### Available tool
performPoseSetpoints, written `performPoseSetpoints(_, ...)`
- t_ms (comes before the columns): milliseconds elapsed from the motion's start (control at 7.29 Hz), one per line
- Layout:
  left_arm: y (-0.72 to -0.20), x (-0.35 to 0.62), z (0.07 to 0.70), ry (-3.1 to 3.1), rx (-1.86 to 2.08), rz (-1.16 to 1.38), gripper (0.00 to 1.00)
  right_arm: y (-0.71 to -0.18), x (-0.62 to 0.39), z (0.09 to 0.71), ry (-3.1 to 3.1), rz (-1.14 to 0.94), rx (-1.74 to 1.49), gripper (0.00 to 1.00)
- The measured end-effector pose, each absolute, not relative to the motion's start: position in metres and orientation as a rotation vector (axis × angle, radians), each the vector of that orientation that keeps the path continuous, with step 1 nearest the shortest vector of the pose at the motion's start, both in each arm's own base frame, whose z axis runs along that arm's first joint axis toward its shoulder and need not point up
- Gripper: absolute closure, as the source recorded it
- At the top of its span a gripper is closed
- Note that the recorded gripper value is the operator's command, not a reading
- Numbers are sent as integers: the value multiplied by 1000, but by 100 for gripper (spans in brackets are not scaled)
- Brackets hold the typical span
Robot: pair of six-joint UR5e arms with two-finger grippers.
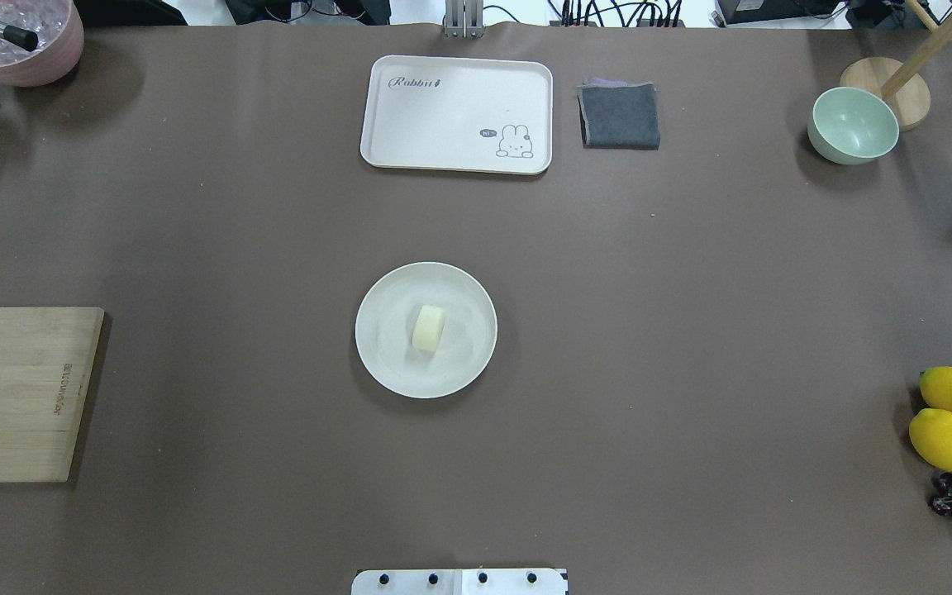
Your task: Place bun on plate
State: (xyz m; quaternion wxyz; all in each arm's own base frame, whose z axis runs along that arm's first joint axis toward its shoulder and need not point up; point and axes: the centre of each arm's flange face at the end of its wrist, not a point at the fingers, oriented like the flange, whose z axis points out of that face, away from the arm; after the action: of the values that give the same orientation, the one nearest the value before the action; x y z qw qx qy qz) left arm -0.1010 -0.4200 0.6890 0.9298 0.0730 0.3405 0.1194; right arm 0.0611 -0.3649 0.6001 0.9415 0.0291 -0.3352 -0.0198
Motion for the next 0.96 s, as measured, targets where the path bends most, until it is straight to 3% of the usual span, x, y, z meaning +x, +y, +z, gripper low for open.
performPoseSetpoints(960,-421,-102,685,701,138,178,3,-365,61,600,-682,-40,60,0)
